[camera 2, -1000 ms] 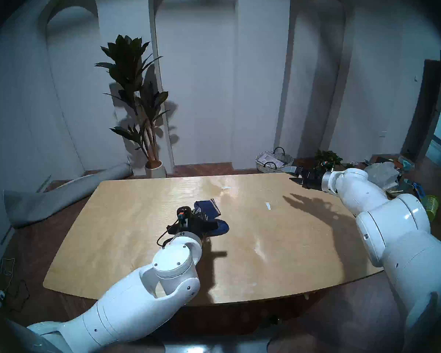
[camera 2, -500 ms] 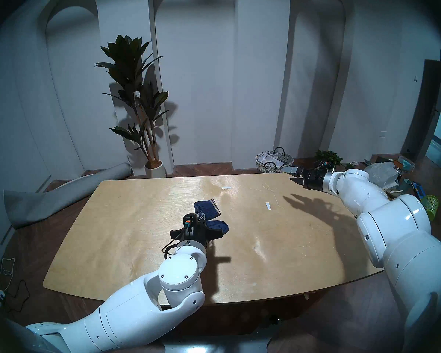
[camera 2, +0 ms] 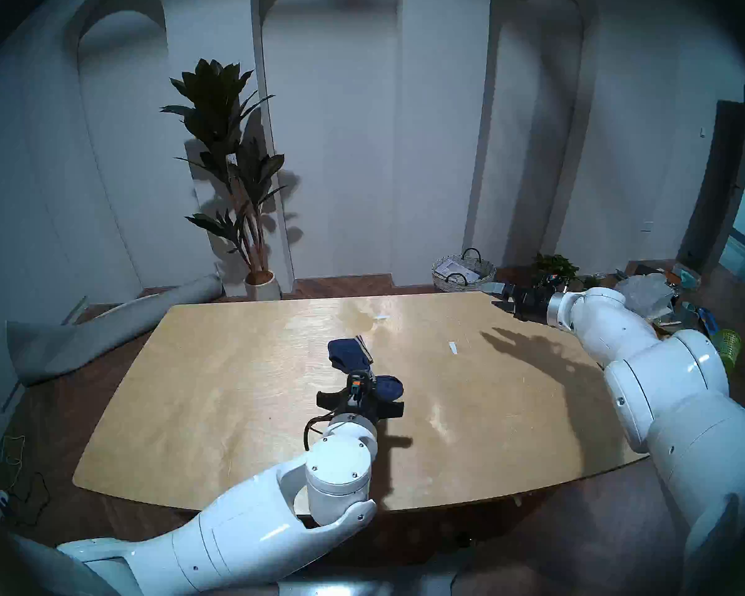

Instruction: Fold socks in half once and place them neatly on the table

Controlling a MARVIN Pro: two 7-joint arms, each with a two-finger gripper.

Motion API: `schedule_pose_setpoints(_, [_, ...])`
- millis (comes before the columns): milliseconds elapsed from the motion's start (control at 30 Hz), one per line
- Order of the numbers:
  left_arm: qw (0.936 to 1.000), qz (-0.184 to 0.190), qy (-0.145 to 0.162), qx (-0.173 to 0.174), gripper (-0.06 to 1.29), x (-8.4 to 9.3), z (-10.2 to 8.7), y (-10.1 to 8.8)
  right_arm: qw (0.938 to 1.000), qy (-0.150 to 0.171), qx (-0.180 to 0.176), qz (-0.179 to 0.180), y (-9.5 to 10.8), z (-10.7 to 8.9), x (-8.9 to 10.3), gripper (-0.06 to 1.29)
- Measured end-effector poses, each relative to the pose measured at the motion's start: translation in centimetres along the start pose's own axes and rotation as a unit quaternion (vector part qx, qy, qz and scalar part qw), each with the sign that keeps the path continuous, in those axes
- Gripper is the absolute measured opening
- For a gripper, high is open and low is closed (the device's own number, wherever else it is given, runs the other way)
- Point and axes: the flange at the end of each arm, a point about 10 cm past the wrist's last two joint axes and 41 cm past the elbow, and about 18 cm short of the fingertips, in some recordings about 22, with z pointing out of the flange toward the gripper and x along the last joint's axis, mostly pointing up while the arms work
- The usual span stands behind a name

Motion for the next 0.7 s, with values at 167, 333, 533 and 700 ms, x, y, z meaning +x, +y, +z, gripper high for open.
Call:
schedule_pose_setpoints(167, [1.0000,0.010,0.001,0.001,-0.03,0.3,0.2,0.6,1.0000,0.004,-0.004,0.002,0.3,-0.2,0.0,1.23])
schedule_pose_setpoints(333, [0.9997,0.004,0.010,0.022,-0.03,1.7,0.2,-0.3,0.9999,0.007,-0.008,0.004,0.5,-0.3,-0.1,1.23])
schedule_pose_setpoints(533, [0.9985,-0.003,0.016,0.053,-0.03,2.9,0.1,-2.9,0.9999,0.006,-0.012,0.006,0.6,-0.2,-0.4,1.23])
schedule_pose_setpoints(700, [0.9975,-0.005,0.002,0.070,-0.03,2.4,-0.4,-4.8,0.9999,0.001,-0.007,0.007,0.5,0.3,-0.9,1.23])
